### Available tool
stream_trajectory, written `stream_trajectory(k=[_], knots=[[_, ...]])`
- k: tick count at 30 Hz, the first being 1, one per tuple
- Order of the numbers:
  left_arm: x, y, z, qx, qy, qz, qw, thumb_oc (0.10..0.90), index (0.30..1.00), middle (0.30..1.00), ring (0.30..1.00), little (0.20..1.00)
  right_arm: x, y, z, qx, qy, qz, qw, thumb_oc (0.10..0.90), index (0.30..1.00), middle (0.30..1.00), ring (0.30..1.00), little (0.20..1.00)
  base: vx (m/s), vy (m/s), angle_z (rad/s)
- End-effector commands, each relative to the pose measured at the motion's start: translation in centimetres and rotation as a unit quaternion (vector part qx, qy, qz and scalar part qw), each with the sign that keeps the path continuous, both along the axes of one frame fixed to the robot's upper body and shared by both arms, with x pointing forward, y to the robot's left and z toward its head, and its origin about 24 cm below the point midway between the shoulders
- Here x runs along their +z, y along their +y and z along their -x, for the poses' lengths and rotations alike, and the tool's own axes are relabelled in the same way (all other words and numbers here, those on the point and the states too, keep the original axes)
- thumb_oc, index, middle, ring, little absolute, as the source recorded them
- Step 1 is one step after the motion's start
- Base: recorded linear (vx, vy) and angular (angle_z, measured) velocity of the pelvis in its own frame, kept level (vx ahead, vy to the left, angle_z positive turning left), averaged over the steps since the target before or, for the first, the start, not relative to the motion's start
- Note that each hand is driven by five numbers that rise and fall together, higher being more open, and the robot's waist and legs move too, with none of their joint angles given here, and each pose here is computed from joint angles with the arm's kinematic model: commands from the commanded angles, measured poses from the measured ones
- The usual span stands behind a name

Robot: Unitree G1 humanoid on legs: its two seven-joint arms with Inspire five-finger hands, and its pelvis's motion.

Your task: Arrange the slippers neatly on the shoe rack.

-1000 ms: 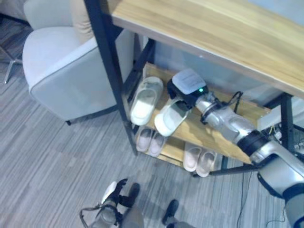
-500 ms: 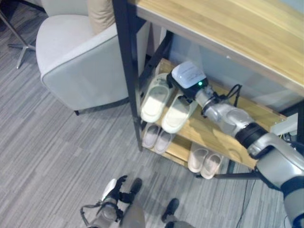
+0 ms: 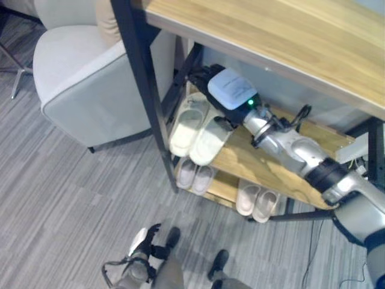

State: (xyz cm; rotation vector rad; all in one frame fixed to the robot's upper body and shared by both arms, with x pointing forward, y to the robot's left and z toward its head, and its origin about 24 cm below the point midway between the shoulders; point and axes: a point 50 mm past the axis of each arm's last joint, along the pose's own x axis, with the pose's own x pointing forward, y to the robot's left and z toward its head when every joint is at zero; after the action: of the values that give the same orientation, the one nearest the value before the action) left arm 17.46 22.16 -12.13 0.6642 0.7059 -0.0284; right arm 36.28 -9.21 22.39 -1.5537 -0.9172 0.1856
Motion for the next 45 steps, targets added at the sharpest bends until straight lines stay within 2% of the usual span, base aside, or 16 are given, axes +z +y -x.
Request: stream_trajectory(k=[1,11,18,26,31,35,45], knots=[[-0.7,-1.4,1.2,-0.022,0.009,0.007,1.0,0.8,0.9,0.9,0.9,0.9,5.1,-0.6,1.3,0.031,-0.087,-0.072,0.993,0.8,0.9,0.9,0.9,0.9,0.0,0.0,0.0],[-1.1,-1.2,2.1,-0.012,0.025,0.011,1.0,0.8,0.9,0.9,0.9,0.9,3.5,-0.4,1.1,0.034,-0.036,-0.062,0.997,0.8,0.9,0.9,0.9,0.9,0.0,-0.004,-0.07],[-1.2,-1.4,2.1,-0.012,0.027,0.013,0.999,0.8,0.9,0.9,0.9,0.9,3.3,0.3,1.7,0.059,-0.028,-0.089,0.994,0.8,0.9,0.9,0.9,0.9,0.0,-0.007,-0.03],[-1.3,-1.6,2.2,-0.011,0.027,0.011,1.0,0.8,0.9,0.9,0.9,0.9,3.5,0.7,4.1,0.127,-0.019,-0.182,0.975,0.8,0.9,0.9,0.9,0.9,0.0,0.0,0.0],[-1.4,-1.7,2.4,-0.011,0.031,0.012,0.999,0.8,0.9,0.9,0.9,0.9,2.3,1.0,4.7,0.151,0.029,-0.226,0.962,0.8,0.9,0.9,0.9,0.9,0.0,0.0,0.0],[-1.5,-1.9,2.4,-0.013,0.037,0.014,0.999,0.8,0.9,0.9,0.9,0.9,0.5,1.6,4.5,0.166,0.11,-0.279,0.939,0.8,0.9,0.9,0.9,0.9,0.0,0.004,-0.04],[-1.6,-2.0,2.4,-0.011,0.042,0.015,0.999,0.8,0.9,0.9,0.9,0.9,-2.5,1.5,3.3,0.122,0.169,-0.273,0.939,0.8,0.9,0.9,0.9,0.9,0.0,0.0,0.0]])
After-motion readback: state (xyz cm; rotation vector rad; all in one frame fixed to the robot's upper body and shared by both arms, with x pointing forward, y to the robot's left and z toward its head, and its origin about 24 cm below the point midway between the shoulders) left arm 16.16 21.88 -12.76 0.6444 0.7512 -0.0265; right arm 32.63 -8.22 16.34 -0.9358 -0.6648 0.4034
